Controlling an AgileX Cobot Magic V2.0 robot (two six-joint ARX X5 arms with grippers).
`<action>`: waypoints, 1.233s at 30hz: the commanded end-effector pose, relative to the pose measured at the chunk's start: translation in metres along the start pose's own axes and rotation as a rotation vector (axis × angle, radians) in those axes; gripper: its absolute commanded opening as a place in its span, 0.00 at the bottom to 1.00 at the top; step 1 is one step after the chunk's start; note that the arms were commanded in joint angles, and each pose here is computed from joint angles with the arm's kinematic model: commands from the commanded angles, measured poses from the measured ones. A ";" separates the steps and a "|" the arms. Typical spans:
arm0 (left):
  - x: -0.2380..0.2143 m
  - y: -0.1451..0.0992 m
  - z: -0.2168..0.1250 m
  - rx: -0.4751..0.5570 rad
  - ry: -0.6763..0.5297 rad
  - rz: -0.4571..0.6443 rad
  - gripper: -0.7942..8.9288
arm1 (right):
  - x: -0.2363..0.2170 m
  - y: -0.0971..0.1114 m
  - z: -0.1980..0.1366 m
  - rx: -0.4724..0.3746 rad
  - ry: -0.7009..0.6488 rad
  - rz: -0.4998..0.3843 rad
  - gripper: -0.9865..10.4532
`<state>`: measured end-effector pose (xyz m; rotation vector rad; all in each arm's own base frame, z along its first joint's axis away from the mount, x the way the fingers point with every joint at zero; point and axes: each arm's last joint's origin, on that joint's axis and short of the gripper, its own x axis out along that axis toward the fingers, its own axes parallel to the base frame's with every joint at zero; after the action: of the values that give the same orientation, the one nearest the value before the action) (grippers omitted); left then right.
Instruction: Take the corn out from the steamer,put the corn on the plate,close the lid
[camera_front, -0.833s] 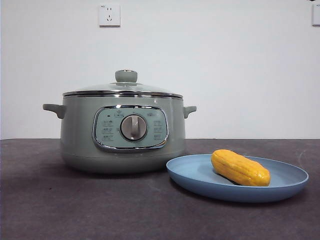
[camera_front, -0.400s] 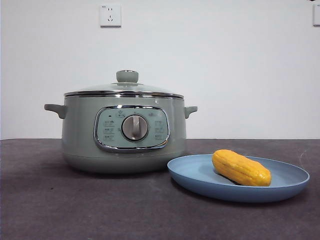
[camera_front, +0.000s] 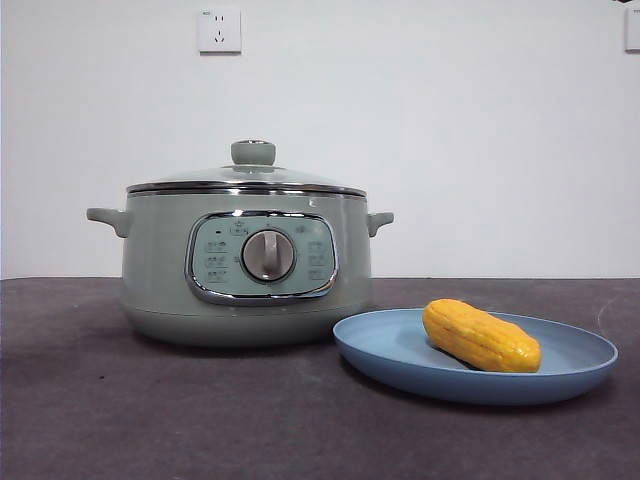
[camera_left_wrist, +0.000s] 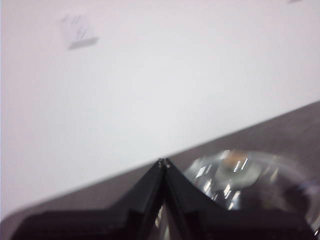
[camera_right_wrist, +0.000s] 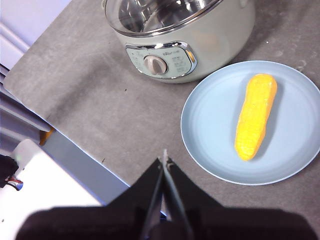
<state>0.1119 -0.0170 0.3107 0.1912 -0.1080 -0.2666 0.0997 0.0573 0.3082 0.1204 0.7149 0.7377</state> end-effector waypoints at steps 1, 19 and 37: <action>-0.006 -0.005 -0.042 -0.021 0.059 0.074 0.08 | 0.000 0.000 0.000 -0.006 -0.002 -0.002 0.09; -0.026 -0.023 -0.153 -0.149 0.230 0.199 0.08 | 0.000 0.000 0.000 -0.006 -0.002 -0.002 0.09; -0.032 -0.025 -0.160 -0.169 0.288 0.191 0.08 | 0.000 0.000 0.000 -0.006 -0.002 -0.002 0.09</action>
<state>0.0954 -0.0050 0.1510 0.0558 0.1731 -0.0566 0.0997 0.0573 0.3082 0.1204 0.7149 0.7377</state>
